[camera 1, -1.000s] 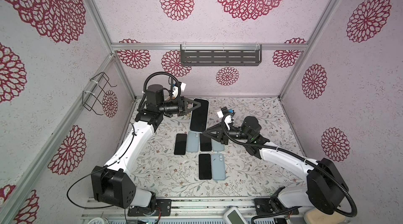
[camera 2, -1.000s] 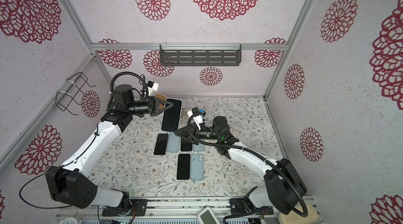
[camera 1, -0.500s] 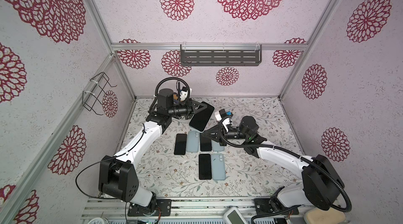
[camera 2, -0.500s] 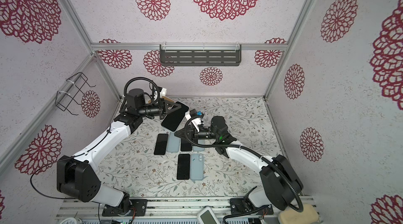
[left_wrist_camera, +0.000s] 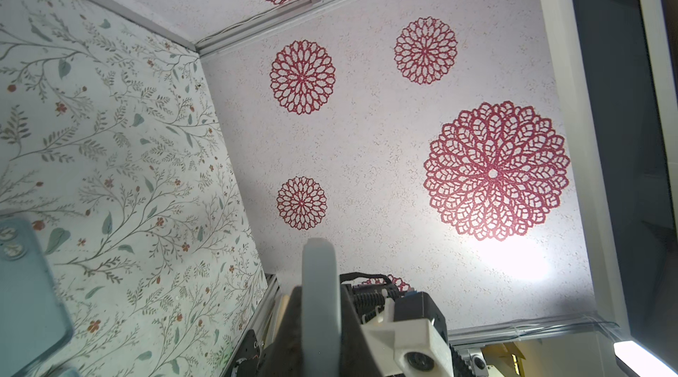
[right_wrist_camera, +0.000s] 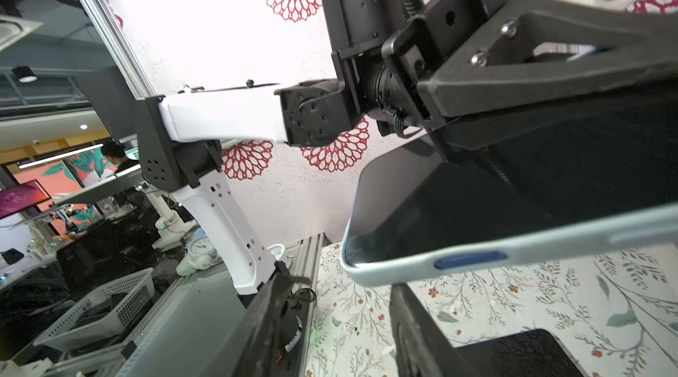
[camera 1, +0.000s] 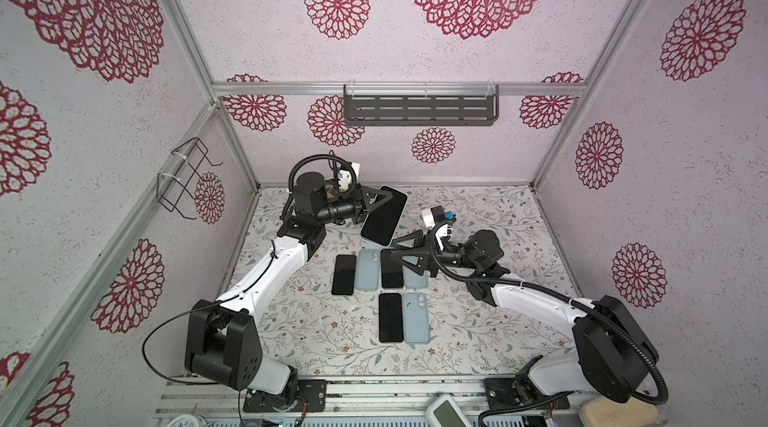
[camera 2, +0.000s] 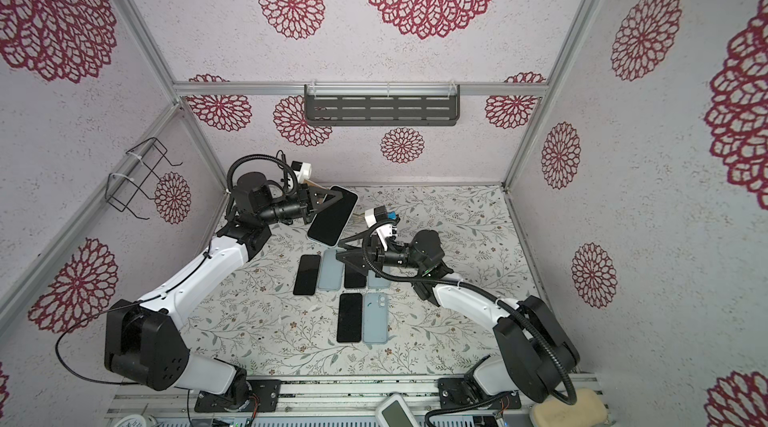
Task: Take the phone out of the phone case
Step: Remove the phone case from the phone.
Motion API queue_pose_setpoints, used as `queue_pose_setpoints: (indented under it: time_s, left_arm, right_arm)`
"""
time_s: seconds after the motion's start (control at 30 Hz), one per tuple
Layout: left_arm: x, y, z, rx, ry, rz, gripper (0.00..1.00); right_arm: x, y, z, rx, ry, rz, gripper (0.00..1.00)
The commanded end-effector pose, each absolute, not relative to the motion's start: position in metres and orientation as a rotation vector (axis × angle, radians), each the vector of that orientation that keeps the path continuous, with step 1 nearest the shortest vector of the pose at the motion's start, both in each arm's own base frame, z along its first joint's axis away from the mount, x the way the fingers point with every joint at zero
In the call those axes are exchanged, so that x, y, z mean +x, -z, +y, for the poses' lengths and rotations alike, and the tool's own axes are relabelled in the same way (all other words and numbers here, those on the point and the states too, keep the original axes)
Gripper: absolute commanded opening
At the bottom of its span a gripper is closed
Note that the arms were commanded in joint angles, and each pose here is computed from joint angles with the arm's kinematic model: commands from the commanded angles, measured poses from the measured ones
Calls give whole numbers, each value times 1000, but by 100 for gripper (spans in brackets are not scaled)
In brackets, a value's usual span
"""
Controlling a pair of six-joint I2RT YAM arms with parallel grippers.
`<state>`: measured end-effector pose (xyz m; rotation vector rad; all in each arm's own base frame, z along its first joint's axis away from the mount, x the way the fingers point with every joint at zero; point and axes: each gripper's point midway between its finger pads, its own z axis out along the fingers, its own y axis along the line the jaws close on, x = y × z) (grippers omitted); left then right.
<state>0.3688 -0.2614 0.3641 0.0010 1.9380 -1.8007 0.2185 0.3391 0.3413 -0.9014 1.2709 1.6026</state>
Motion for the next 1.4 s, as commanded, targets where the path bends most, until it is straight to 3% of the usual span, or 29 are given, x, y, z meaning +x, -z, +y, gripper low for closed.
queue_pose_setpoints:
  time_s: [0.0, 0.37, 1.17, 1.3, 1.37]
  left_arm:
    - [361, -406, -259, 102, 1808, 1779, 0]
    - [356, -409, -265, 124, 1814, 1757, 0]
    - [365, -394, -274, 27, 1792, 1849, 0]
    - [358, -392, -280, 50, 1750, 1875, 0]
    - [356, -395, -278, 50, 1748, 1859, 0]
  right_arm:
    - [206, -389, 327, -884, -1627, 1066, 52]
    - [217, -391, 338, -864, -1695, 1088, 54]
    - [230, -385, 342, -845, -1616, 1102, 6]
    - [235, -390, 342, -845, -1625, 1103, 8]
    - [232, -392, 340, -839, -1653, 1088, 26]
